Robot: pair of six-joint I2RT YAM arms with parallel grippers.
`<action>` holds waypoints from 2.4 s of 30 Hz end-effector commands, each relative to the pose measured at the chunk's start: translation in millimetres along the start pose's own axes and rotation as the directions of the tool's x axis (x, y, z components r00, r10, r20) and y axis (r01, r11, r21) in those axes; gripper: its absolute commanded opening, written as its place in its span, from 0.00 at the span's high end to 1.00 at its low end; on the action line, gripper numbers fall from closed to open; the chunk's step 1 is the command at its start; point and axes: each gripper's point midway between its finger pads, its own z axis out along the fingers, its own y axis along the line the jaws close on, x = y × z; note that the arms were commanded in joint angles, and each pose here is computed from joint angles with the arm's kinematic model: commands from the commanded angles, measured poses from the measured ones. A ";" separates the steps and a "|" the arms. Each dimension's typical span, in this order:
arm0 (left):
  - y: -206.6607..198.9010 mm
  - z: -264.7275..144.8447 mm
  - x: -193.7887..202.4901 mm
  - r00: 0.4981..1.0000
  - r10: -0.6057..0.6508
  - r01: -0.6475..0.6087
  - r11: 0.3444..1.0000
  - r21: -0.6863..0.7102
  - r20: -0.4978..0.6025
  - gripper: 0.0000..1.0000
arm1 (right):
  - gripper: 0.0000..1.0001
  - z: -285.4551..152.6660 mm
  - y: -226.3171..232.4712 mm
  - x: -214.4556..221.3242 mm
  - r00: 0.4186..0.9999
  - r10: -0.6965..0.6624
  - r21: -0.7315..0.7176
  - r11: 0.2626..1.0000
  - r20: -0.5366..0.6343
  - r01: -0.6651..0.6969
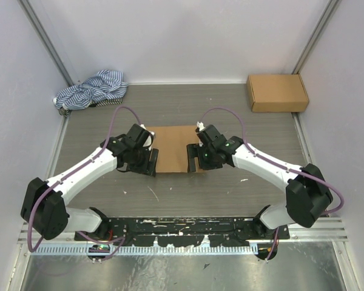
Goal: Fold the paper box
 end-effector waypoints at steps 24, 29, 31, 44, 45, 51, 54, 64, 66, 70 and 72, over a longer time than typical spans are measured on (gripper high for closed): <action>4.7 11.4 4.5 1.000 -0.013 0.013 1.000 -0.028 -0.012 0.33 | 0.18 16.8 3.7 -18.5 0.997 -0.027 -0.004 1.000 0.074 0.028; 12.4 6.2 2.1 1.000 -0.007 0.007 0.997 -0.074 -0.005 0.33 | 0.18 17.7 3.5 -18.8 0.997 -0.027 -0.002 1.000 0.075 0.028; 11.3 8.3 1.2 1.000 -0.011 0.011 0.998 -0.069 -0.001 0.33 | 0.18 18.5 4.0 -19.6 0.997 -0.027 -0.004 1.000 0.077 0.027; 5.8 29.8 5.2 0.999 -0.042 0.042 0.999 -0.024 0.004 0.35 | 0.18 20.2 -0.1 -16.0 0.997 -0.026 0.007 1.000 0.075 0.026; 6.3 32.2 5.8 0.999 -0.041 0.041 0.999 -0.027 0.001 0.35 | 0.18 20.9 -0.5 -15.8 0.997 -0.027 0.007 1.000 0.075 0.026; 11.3 44.1 7.3 0.999 -0.044 0.043 0.998 -0.052 -0.007 0.36 | 0.18 27.4 -4.0 -13.5 0.997 -0.029 0.018 0.999 0.073 0.028; 16.9 48.5 6.3 0.999 -0.050 0.050 0.996 -0.080 0.007 0.37 | 0.19 30.9 -6.4 -13.3 0.996 -0.027 0.022 0.999 0.085 0.025; 33.7 52.9 -10.0 0.983 -0.069 0.093 0.986 -0.139 0.172 0.38 | 0.19 35.6 -18.6 -18.9 0.983 -0.033 0.050 0.998 0.181 0.024; 34.5 53.5 -11.0 0.981 -0.071 0.098 0.985 -0.143 0.179 0.39 | 0.19 34.4 -16.1 -19.4 0.982 -0.035 0.037 0.999 0.186 0.029; 30.3 46.7 -8.8 0.982 -0.081 0.102 0.987 -0.120 0.171 0.39 | 0.19 17.3 -9.6 -23.6 0.976 -0.044 0.012 0.999 0.211 0.042; 28.5 39.2 -7.4 0.981 -0.084 0.104 0.989 -0.109 0.176 0.39 | 0.19 3.5 -7.9 -27.2 0.972 -0.055 0.014 0.998 0.227 0.054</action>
